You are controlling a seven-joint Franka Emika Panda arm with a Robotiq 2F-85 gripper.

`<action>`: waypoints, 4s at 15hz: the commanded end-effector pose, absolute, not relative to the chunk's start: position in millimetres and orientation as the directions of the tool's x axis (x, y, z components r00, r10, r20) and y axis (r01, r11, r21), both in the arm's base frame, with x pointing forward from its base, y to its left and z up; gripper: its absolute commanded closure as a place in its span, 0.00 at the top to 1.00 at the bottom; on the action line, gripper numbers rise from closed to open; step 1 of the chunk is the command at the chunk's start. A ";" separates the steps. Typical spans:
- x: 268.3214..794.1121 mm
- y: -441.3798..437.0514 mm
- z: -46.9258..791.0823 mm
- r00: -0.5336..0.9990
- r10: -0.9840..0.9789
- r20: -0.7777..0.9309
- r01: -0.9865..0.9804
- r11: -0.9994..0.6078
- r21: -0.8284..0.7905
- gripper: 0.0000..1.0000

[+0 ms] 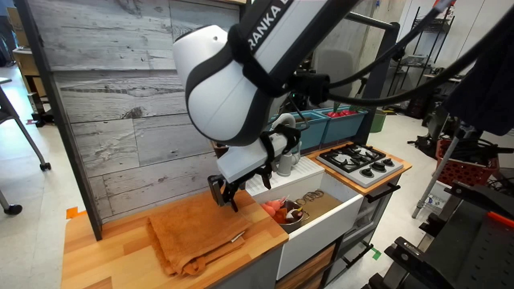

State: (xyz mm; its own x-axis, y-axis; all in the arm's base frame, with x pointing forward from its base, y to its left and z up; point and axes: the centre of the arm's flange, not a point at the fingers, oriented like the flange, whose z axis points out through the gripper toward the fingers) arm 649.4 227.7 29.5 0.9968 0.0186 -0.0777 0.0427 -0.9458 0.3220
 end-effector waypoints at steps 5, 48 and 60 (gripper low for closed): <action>667.4 228.2 32.8 0.971 0.234 -0.058 0.241 -0.947 0.210 1.00; 660.2 265.8 -62.8 0.995 -0.088 0.041 -0.094 -0.979 0.183 1.00; 595.4 371.3 -62.6 0.988 0.141 -0.066 0.152 -0.968 0.197 1.00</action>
